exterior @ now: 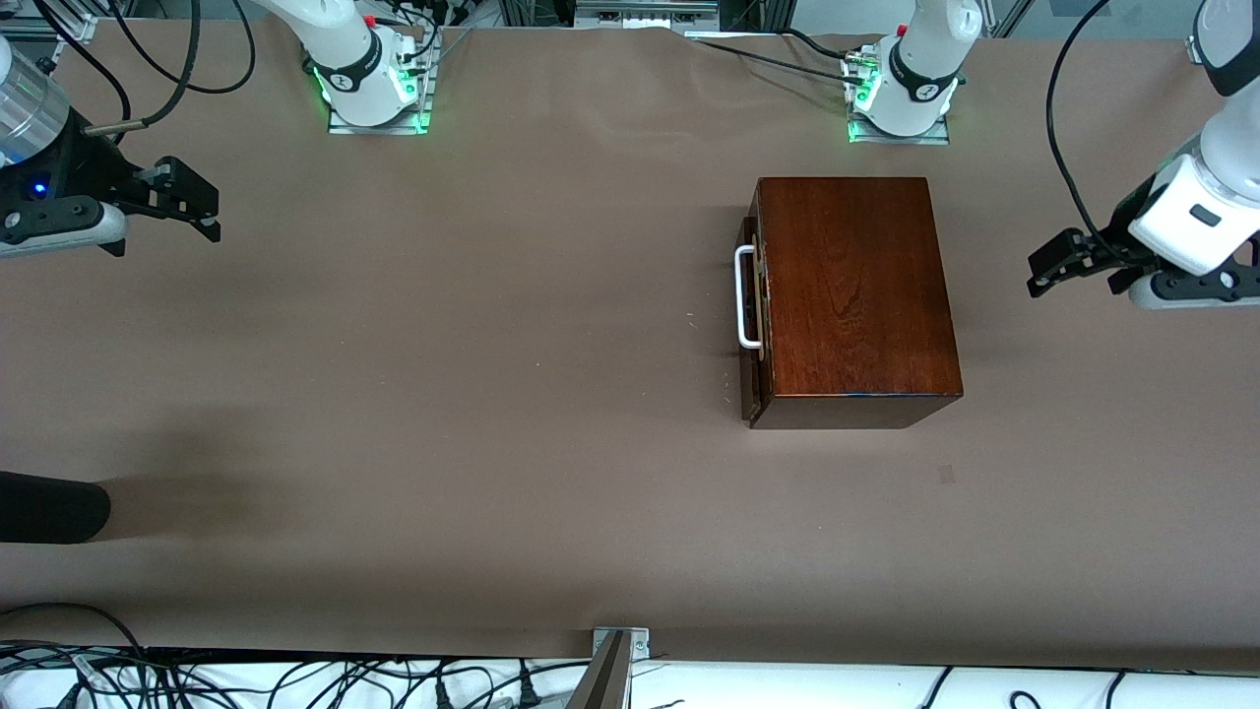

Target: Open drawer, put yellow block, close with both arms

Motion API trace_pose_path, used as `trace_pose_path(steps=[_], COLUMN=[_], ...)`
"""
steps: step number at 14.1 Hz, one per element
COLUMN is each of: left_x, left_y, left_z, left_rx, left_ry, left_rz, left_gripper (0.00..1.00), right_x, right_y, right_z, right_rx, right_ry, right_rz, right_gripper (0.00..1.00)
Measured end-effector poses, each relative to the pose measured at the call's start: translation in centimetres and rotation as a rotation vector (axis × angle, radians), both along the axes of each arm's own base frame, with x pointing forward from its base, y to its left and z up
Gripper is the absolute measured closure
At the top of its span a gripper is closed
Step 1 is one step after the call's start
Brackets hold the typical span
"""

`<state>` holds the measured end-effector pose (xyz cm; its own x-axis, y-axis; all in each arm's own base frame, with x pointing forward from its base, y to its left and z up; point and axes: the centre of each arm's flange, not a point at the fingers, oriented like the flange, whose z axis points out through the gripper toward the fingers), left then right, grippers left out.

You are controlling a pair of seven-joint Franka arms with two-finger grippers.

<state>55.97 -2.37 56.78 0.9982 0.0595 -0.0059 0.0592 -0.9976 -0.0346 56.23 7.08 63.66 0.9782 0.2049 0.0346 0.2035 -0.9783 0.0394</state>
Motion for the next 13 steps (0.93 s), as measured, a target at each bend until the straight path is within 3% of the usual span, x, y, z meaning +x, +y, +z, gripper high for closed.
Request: trace_pose_path(steps=[4,7,13], left_x=[-0.3,-0.9,-1.0], left_y=[0.0,-0.7,-1.4], left_z=[-0.2,-0.7,-0.4], left_rx=[0.001,0.004,0.005], left_ry=[0.005,0.057,0.06], left_rz=[0.002,-0.008,-0.019], left_gripper=[0.0,0.0,0.0], right_x=[0.0,0.0,0.0], right_y=[0.0,0.0,0.0], right_z=[0.0,0.0,0.0], right_rx=[0.0,0.0,0.0], right_ry=[0.0,0.0,0.0], right_rz=[0.0,0.0,0.0], right_gripper=[0.0,0.0,0.0])
